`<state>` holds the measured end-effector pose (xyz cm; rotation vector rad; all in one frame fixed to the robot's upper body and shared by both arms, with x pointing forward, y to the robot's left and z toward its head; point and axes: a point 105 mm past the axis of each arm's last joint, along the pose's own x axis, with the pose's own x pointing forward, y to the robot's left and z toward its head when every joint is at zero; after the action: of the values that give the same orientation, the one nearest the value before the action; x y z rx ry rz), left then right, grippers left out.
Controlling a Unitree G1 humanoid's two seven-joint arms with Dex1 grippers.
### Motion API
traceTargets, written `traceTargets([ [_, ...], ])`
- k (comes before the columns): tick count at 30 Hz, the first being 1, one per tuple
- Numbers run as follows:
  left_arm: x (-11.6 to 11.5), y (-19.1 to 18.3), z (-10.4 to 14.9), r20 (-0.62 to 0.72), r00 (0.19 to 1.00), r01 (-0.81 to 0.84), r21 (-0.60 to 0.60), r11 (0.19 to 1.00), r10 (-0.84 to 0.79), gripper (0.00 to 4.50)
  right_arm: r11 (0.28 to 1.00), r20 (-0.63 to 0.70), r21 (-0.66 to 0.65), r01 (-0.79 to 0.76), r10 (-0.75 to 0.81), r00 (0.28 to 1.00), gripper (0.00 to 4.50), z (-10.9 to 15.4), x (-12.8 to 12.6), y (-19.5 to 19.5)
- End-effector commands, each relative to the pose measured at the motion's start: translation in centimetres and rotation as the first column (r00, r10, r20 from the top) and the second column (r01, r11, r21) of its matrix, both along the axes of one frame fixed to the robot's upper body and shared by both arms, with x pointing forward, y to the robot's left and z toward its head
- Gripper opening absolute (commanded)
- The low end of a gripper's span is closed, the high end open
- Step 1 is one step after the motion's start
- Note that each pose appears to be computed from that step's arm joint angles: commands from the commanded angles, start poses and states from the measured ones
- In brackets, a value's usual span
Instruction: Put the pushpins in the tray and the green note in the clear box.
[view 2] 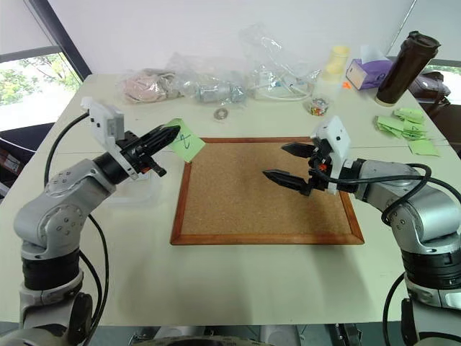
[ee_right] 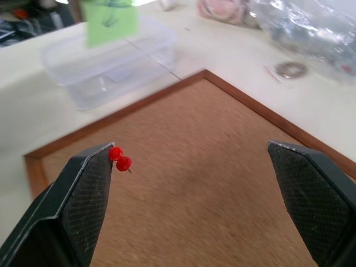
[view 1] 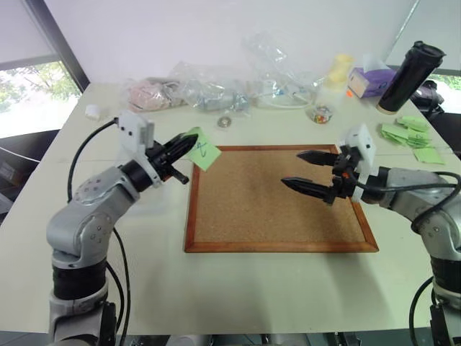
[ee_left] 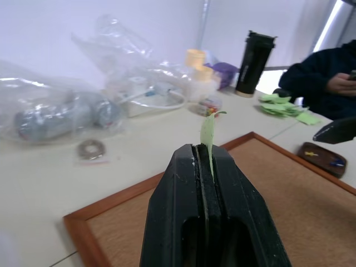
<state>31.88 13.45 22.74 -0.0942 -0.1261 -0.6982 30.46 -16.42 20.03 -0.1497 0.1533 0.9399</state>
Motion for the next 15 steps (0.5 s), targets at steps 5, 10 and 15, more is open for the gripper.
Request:
traceTargets([
  [5, -0.9, 5.5, 0.2, 0.015, 0.981, -0.192, 0.027, 0.981, 0.191, 0.00, 0.968, -0.005, 0.034, 0.250, -0.250, 0.968, 4.47, -0.1, 1.5, -7.7],
  [10, -0.6, 7.8, -1.3, -0.016, 0.962, -0.273, 0.060, 0.960, 0.274, 0.00, 0.952, -0.029, -0.011, 0.306, -0.306, 0.952, 4.47, -1.2, 0.8, -9.9],
  [15, 0.7, 8.8, -3.6, -0.045, 0.940, -0.334, 0.105, 0.937, 0.340, 0.00, 0.986, -0.023, 0.020, 0.168, -0.168, 0.986, 4.47, -0.2, 0.5, -5.5],
])
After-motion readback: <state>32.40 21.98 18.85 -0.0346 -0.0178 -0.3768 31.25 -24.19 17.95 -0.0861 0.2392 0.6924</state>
